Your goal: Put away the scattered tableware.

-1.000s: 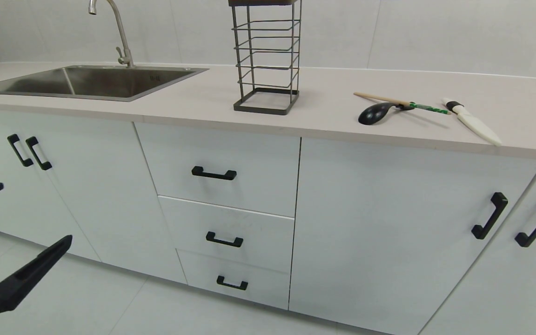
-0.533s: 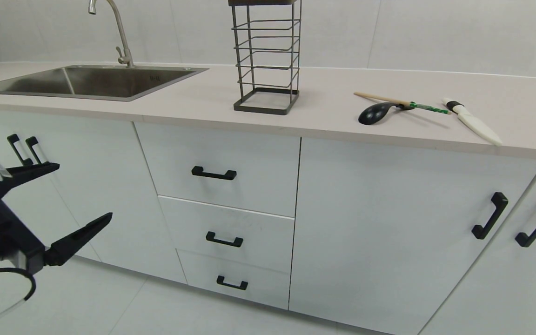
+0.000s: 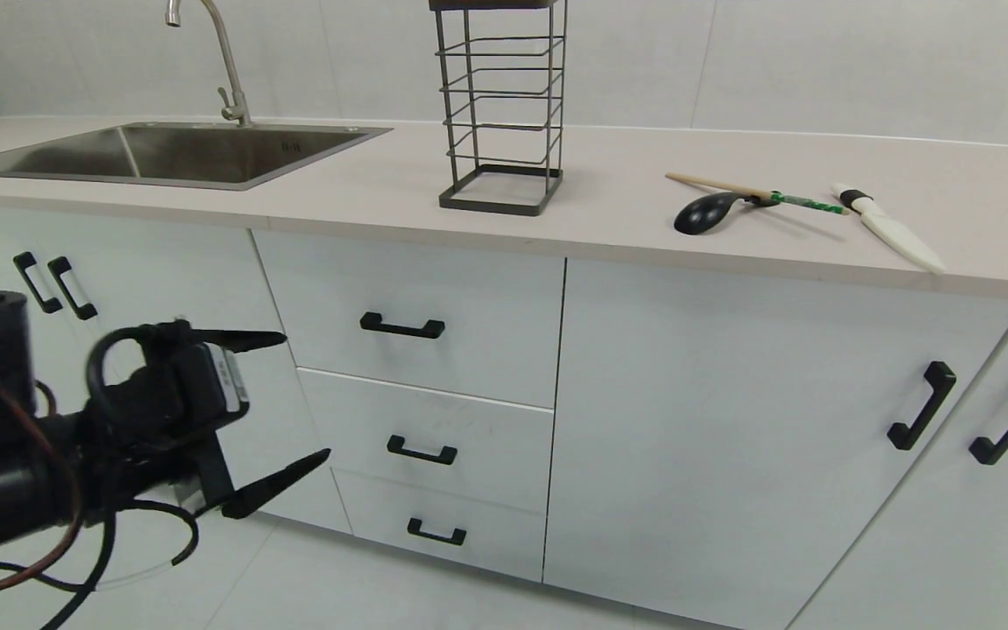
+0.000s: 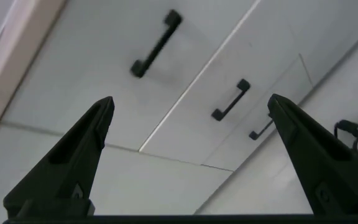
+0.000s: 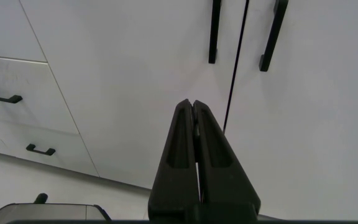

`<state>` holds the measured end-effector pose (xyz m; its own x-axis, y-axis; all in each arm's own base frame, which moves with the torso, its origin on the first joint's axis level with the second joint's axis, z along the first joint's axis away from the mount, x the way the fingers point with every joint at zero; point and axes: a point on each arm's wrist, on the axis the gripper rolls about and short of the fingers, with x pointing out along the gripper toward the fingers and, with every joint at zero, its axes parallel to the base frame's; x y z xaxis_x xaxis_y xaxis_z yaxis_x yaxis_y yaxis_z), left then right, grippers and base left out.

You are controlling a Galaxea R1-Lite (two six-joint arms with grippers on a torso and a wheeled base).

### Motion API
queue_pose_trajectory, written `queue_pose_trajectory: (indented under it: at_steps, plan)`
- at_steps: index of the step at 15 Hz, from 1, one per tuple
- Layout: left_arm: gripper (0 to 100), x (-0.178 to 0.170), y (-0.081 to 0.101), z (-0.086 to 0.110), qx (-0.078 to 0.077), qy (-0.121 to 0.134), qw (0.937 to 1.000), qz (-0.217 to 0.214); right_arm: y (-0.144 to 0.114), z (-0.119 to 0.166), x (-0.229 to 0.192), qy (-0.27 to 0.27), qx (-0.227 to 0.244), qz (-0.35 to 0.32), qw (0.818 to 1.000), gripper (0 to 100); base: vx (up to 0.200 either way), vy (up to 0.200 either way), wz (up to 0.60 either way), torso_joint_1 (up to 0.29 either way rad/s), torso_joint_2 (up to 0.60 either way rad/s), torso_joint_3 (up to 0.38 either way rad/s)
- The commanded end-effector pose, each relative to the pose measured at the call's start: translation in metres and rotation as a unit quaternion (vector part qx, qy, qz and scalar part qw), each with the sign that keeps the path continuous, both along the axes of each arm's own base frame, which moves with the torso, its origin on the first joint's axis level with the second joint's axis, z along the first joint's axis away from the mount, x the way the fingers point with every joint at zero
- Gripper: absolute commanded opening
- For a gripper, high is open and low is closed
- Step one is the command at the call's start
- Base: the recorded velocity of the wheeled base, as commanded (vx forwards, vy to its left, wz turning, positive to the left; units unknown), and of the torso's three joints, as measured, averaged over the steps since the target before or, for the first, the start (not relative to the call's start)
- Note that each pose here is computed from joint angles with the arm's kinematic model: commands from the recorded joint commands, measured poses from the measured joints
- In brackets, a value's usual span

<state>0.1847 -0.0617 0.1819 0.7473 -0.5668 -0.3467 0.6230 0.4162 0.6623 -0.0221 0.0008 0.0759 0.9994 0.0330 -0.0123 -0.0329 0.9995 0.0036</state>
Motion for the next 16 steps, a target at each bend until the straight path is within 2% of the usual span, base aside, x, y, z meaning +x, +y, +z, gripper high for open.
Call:
queue_pose_trajectory:
  at_steps: [1, 4, 6, 7, 9, 11, 12, 13, 14, 15, 16]
  plan:
    - [100, 0.017, -0.016, -0.024, 0.032, 0.046, 0.9978, -0.037, 0.000, 0.000, 0.000, 0.001, 0.000, 0.000, 1.000, 0, 0.000, 0.000, 0.00, 0.000, 0.00, 0.000]
    - [100, 0.031, -0.035, -0.053, 0.054, 0.103, 0.9910, -0.067, 0.000, 0.000, 0.000, 0.001, 0.000, 0.000, 1.000, 0, 0.000, 0.000, 0.00, 0.000, 0.00, 0.000]
    - [100, 0.038, -0.038, -0.066, 0.065, 0.124, 0.9880, -0.065, 0.000, 0.000, 0.000, 0.001, 0.000, 0.000, 1.000, 0, 0.000, 0.000, 0.00, 0.000, 0.00, 0.000]
    - [100, 0.043, -0.040, -0.069, 0.072, 0.125, 0.9873, -0.067, 0.000, 0.000, 0.000, 0.001, 0.000, 0.000, 1.000, 0, 0.000, 0.000, 0.00, 0.000, 0.00, 0.000]
    - [100, 0.055, -0.045, -0.076, 0.103, 0.114, 0.9851, -0.076, 0.000, 0.000, 0.000, 0.001, 0.000, 0.000, 1.000, 0, 0.000, 0.000, 0.00, 0.000, 0.00, 0.000]
    - [100, 0.062, -0.047, -0.086, 0.140, 0.105, 0.9799, -0.095, 0.000, 0.000, 0.000, 0.001, 0.000, 0.000, 1.000, 0, 0.000, 0.000, 0.00, 0.000, 0.00, 0.000]
    - [100, 0.064, -0.048, -0.092, 0.169, 0.098, 0.9751, -0.104, 0.000, 0.000, 0.000, 0.001, 0.000, 0.000, 1.000, 0, 0.000, 0.000, 0.00, 0.000, 0.00, 0.000]
    - [100, 0.065, -0.047, -0.096, 0.187, 0.093, 0.9719, -0.108, 0.000, 0.000, 0.000, 0.001, 0.000, 0.000, 1.000, 0, 0.000, 0.000, 0.00, 0.000, 0.00, 0.000]
    - [100, 0.071, -0.044, -0.109, 0.228, 0.093, 0.9625, -0.113, 0.000, 0.000, 0.000, 0.001, 0.000, 0.000, 1.000, 0, 0.000, 0.000, 0.00, 0.000, 0.00, 0.000]
    - [100, 0.074, -0.041, -0.116, 0.238, 0.101, 0.9599, -0.108, 0.000, 0.000, 0.000, 0.001, 0.000, 0.000, 1.000, 0, 0.000, 0.000, 0.00, 0.000, 0.00, 0.000]
    - [100, 0.076, -0.042, -0.120, 0.241, 0.106, 0.9587, -0.108, 0.000, 0.000, 0.000, 0.001, 0.000, 0.000, 1.000, 0, 0.000, 0.000, 0.00, 0.000, 0.00, 0.000]
